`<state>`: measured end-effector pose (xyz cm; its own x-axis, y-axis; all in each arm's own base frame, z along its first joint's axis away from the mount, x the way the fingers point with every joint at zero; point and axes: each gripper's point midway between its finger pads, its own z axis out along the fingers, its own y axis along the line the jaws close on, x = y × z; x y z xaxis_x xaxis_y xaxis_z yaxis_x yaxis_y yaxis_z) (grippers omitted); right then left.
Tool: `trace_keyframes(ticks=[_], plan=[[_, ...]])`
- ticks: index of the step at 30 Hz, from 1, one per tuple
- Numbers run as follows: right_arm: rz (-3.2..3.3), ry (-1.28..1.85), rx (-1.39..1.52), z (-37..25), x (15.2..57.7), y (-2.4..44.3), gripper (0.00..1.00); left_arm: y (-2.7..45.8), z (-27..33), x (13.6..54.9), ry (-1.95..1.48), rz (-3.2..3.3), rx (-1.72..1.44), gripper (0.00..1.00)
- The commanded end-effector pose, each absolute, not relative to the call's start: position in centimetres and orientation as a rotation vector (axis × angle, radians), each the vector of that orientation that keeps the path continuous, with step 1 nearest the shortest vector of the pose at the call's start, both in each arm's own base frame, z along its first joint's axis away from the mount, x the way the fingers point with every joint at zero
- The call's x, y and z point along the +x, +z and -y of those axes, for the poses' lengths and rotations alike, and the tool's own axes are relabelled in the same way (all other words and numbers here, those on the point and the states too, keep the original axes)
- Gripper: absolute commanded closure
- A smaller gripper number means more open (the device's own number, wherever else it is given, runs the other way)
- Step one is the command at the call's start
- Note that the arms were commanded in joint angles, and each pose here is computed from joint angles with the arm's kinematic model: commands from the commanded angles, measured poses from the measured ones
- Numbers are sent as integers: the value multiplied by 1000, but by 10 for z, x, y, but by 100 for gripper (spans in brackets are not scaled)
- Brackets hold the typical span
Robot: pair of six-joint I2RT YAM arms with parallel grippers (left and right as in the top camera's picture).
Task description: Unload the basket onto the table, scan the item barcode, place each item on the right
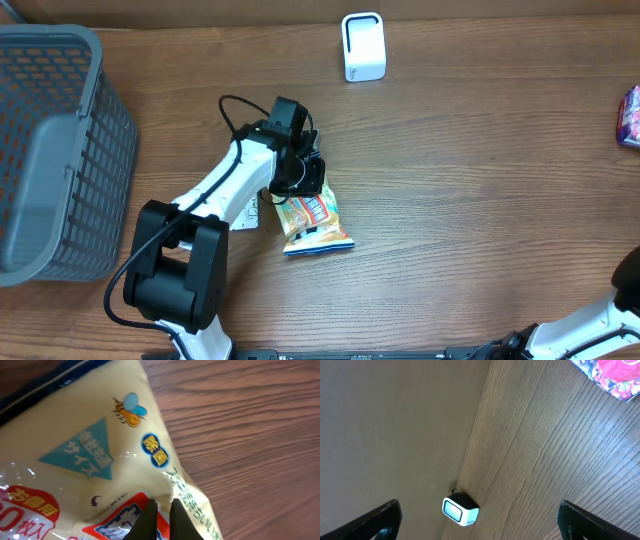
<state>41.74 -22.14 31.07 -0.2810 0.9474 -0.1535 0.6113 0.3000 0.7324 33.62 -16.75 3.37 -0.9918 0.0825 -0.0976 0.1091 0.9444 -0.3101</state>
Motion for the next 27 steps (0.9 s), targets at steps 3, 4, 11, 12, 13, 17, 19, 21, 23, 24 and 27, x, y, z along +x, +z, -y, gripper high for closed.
trace_keyframes(ticks=[3,4,11,12,13,17,19,21,23,24,27], plan=[[-1989,754,1376,221,417,312,0,17,135,332,-201,-3053,74,96],[-1989,753,1376,221,417,312,0,17,135,332,-204,-3050,74,96],[-1989,753,1376,221,417,312,0,19,137,333,-217,-3052,75,96],[-1989,754,1376,221,417,312,0,21,139,332,-234,-3057,76,96],[-1989,754,1376,221,417,312,0,26,142,332,-261,-3067,75,96],[-1989,754,1376,221,417,312,0,59,152,335,-336,-3092,76,96],[-1989,753,1376,221,417,312,0,83,154,338,-341,-3100,76,96],[-1989,753,1376,221,417,312,0,105,155,340,-341,-3099,77,96],[-1989,754,1376,221,417,312,0,122,155,340,-336,-3104,84,96],[-1989,754,1376,221,417,312,0,127,154,337,-331,-3116,82,96],[-1989,754,1376,221,417,312,0,129,148,318,-300,-3196,69,96]])
